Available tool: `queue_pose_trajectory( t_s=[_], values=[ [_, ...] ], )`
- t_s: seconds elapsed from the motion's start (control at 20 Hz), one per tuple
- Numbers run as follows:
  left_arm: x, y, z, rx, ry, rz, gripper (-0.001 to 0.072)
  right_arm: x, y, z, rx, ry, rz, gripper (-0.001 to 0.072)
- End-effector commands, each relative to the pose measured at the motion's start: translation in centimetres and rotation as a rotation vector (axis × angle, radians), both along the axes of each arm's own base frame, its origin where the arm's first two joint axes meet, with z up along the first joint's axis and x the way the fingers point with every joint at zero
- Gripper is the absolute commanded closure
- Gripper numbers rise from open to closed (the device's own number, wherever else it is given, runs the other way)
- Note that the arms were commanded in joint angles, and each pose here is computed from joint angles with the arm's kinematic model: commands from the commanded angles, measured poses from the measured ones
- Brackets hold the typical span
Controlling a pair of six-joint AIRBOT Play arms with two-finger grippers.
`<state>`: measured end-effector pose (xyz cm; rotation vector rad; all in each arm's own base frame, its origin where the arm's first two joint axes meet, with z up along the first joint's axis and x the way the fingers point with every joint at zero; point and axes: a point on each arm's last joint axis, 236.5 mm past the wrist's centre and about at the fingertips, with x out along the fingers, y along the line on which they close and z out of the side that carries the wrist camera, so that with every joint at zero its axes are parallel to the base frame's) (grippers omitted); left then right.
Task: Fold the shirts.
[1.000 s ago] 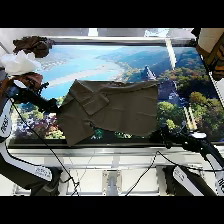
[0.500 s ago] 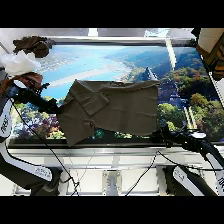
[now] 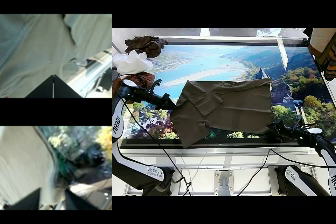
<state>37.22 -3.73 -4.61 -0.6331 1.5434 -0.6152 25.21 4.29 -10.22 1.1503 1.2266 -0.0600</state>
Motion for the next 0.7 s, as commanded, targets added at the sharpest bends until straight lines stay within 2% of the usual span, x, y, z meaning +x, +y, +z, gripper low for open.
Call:
queue_pose_trajectory(
  t_s=[0.0, 0.5, 0.65],
  values=[
    [0.2, -0.6, 0.6, -0.032, -0.005, 0.005, 0.0695, -2.3, -0.6, -1.1, -0.056, 0.090, 0.066, 0.0315],
    [0.1, -0.6, 0.6, -0.034, -0.002, 0.001, 0.0695, -6.9, -3.5, -3.7, -0.193, 0.310, 0.081, 0.0312],
    [0.1, -0.6, 0.6, -0.034, -0.002, 0.001, 0.0695, -6.6, -4.5, -4.1, -0.233, 0.309, 0.049, 0.0312]
  ],
)
